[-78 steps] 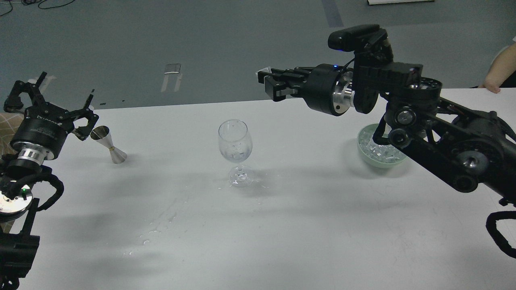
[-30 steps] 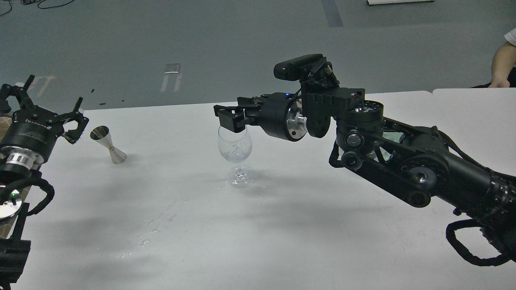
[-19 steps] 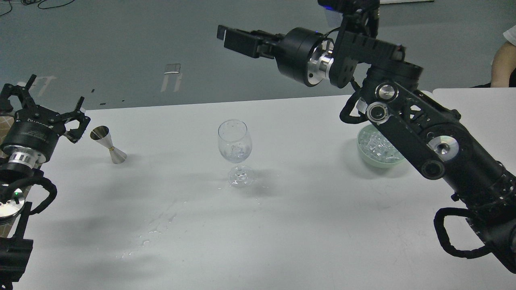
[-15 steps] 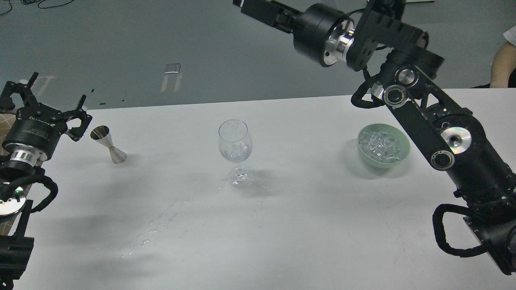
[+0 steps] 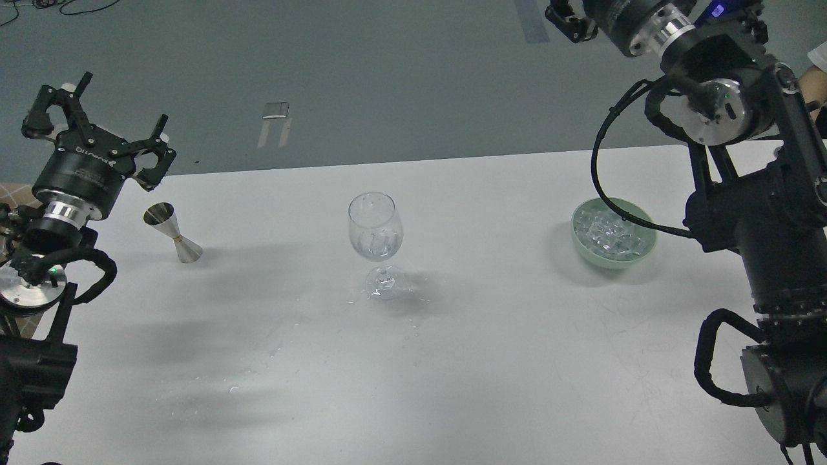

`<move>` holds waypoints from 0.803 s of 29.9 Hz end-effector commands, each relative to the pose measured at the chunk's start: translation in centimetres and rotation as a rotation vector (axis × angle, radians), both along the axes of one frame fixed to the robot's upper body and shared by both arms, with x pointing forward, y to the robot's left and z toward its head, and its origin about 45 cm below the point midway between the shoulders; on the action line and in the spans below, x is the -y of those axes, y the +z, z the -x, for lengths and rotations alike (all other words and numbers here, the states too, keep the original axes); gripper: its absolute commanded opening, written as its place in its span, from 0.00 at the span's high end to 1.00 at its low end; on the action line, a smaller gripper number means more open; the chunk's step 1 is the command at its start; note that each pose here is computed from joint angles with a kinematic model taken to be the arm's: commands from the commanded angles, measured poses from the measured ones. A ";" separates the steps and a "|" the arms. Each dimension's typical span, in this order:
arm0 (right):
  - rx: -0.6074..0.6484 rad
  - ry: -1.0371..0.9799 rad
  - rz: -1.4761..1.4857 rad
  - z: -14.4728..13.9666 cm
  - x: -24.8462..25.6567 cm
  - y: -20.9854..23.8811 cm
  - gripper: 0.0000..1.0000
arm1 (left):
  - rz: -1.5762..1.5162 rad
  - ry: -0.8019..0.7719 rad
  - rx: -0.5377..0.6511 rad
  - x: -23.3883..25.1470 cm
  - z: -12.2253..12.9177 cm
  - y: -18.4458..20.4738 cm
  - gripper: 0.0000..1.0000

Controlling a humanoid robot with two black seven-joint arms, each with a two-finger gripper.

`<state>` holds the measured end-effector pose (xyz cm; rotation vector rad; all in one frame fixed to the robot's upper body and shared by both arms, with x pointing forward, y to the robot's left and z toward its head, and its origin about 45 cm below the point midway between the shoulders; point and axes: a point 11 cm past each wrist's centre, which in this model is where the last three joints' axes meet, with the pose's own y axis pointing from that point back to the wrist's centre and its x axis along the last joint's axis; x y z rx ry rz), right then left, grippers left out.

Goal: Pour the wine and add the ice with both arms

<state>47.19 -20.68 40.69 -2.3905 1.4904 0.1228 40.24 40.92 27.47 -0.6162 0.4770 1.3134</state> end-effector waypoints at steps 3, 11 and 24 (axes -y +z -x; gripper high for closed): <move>-0.128 0.020 -0.374 -0.8 3.9 -2.6 0.00 | 0.026 -0.037 0.043 1.9 -0.3 -0.3 0.02; -0.236 0.088 -0.718 0.0 5.1 -7.1 0.00 | 0.028 -0.037 0.042 1.7 -0.2 -0.6 0.02; -0.258 0.082 -0.725 -0.2 5.0 -7.9 0.00 | 0.027 -0.035 0.040 1.7 -0.3 -0.6 0.02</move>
